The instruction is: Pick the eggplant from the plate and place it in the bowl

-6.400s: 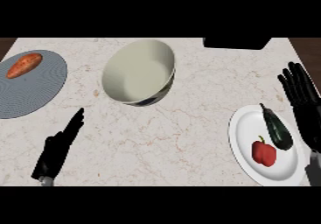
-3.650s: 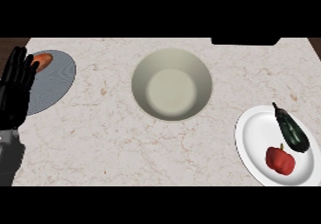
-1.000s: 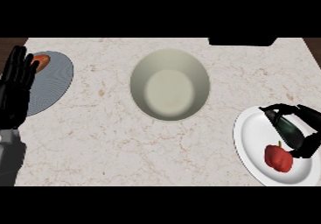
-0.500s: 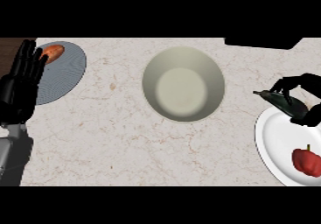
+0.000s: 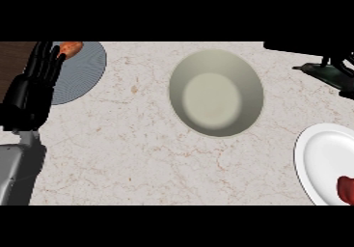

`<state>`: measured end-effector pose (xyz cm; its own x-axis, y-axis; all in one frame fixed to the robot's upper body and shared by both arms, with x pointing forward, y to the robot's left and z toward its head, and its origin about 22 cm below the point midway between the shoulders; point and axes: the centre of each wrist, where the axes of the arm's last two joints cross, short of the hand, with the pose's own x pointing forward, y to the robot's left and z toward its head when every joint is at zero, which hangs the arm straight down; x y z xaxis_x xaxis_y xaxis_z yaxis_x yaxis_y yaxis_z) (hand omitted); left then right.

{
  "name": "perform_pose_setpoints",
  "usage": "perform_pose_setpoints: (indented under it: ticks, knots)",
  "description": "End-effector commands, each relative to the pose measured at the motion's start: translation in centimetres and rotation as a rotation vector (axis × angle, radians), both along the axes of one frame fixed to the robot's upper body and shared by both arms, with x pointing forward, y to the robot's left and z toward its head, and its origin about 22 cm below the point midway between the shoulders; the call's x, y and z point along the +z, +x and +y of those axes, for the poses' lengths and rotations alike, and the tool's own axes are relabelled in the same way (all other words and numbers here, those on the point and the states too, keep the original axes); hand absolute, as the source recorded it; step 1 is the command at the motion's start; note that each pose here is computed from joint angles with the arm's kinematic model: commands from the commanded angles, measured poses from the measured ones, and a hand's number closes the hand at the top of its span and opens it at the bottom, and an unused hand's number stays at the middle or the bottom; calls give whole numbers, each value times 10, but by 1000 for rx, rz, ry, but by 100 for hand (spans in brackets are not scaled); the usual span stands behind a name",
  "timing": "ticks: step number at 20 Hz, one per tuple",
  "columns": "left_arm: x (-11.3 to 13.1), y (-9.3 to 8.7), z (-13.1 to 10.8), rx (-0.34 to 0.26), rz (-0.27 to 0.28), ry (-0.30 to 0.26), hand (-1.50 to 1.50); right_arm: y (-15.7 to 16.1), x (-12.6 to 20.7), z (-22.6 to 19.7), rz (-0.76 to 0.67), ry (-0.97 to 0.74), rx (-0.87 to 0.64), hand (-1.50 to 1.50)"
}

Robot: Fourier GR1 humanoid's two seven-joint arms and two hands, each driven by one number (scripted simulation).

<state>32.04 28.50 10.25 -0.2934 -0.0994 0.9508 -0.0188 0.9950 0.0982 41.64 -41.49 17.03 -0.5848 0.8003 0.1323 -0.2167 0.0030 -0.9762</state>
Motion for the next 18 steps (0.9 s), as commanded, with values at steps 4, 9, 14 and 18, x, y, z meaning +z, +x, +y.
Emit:
perform_pose_setpoints:
  ticks: [4,9,14,18]
  knots:
    - [2,6,-11,2,-2,-12,0,9,55,0,-117,101,120,150]
    - [4,5,-3,19,14,4,0,14,79,7,-168,254,234,150]
    - [-8,4,-2,27,16,1,0,20,99,21,-130,432,323,150]
    - [-7,2,4,47,32,6,0,32,117,50,-28,536,387,150]
